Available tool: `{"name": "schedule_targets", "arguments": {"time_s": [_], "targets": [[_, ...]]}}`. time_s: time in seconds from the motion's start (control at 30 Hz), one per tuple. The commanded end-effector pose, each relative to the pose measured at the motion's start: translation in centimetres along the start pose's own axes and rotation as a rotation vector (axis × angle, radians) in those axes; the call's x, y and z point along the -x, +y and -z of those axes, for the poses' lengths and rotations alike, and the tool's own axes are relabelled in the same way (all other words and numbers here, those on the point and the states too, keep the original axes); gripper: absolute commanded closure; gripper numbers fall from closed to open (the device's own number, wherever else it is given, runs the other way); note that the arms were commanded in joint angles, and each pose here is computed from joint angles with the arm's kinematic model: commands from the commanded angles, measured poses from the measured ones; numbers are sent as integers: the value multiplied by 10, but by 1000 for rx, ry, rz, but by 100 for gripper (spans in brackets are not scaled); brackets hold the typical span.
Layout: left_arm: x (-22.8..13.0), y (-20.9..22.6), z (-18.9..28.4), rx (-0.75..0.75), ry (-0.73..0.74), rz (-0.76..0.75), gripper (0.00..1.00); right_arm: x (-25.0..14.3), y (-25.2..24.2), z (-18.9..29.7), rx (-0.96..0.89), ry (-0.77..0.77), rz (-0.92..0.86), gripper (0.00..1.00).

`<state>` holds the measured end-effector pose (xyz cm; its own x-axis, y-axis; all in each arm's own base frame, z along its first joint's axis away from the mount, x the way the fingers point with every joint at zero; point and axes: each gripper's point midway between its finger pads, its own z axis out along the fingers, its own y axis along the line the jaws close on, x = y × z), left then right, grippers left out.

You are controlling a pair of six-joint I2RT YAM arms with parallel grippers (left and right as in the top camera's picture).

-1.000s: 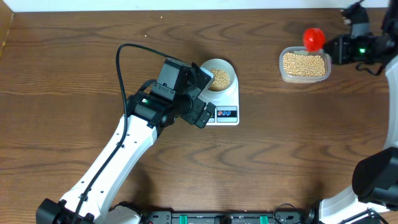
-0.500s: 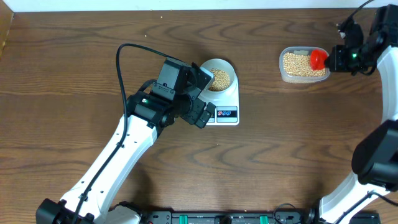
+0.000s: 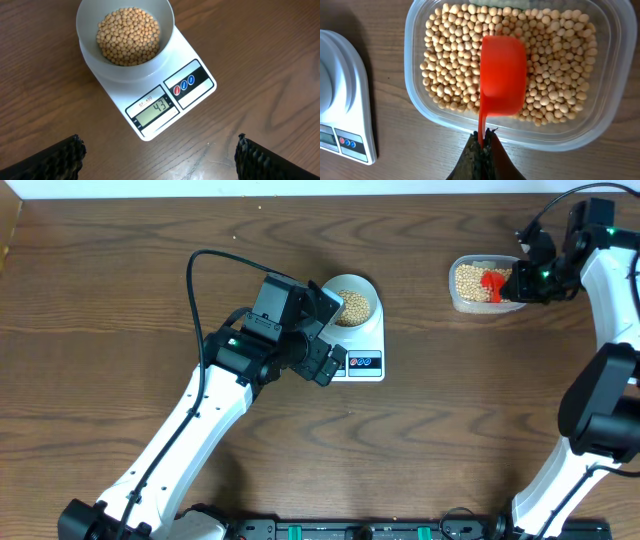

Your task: Scoop item into bowl and weigh 50g on scale

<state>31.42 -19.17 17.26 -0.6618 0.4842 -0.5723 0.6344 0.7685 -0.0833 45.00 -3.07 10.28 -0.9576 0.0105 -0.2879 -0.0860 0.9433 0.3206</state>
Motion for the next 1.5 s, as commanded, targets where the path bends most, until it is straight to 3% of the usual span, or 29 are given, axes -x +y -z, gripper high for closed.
{"name": "schedule_targets", "arguments": {"time_s": [0.0, 0.67, 1.07, 1.47], "targets": [[-2, 1, -2, -4, 10, -11, 2, 4, -1, -3, 9, -9, -42, 99], [-2, 1, -2, -4, 10, -11, 2, 16, -21, 49, 355, -208, -157, 99], [-2, 1, -2, -4, 10, -11, 2, 33, 35, 80, 698, -324, -63, 99], [-2, 1, -2, -4, 10, -11, 2, 32, 126, 47, 763, -212, 121, 99]]}}
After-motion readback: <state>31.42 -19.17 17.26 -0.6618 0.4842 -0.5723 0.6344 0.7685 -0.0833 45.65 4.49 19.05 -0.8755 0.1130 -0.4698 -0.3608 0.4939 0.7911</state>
